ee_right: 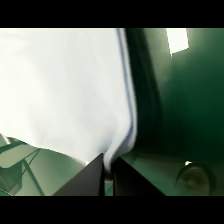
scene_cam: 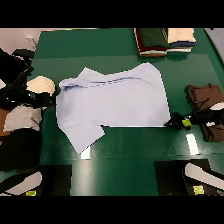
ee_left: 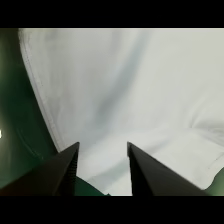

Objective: Fold the shirts.

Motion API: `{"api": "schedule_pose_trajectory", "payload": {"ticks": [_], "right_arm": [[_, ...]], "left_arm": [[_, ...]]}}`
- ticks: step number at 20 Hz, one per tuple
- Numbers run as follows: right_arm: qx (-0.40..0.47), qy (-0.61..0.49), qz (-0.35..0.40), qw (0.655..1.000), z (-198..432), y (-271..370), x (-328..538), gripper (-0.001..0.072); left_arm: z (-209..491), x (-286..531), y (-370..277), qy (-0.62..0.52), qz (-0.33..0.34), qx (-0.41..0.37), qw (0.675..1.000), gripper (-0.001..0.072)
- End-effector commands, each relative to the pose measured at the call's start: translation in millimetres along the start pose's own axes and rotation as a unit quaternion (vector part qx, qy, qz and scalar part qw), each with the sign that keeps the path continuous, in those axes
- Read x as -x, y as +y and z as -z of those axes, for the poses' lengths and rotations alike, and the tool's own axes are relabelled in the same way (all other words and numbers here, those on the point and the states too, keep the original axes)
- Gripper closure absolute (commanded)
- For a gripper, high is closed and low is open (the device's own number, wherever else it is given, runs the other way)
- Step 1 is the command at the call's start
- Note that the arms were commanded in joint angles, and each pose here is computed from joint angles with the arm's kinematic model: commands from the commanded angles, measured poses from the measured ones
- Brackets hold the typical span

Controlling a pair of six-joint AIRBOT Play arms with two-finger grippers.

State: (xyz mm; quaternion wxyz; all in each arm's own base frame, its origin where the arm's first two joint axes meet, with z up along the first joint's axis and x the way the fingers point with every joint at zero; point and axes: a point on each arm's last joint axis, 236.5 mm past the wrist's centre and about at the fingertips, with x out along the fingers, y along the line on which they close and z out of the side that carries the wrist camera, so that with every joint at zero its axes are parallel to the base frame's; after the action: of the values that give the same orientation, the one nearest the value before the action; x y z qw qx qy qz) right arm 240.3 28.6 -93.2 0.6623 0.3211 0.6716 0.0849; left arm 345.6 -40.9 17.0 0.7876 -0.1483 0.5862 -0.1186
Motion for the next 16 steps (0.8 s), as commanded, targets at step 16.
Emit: {"api": "schedule_pose_trajectory", "payload": {"ticks": [16], "right_arm": [[0.094, -0.07, 0.019, 0.993, -32.1, 42.6, 45.7, 0.0694]], "left_arm": [[98.2, -83.8, 17.4, 0.047, 0.025, 0.138, 0.989, 0.0339]]}}
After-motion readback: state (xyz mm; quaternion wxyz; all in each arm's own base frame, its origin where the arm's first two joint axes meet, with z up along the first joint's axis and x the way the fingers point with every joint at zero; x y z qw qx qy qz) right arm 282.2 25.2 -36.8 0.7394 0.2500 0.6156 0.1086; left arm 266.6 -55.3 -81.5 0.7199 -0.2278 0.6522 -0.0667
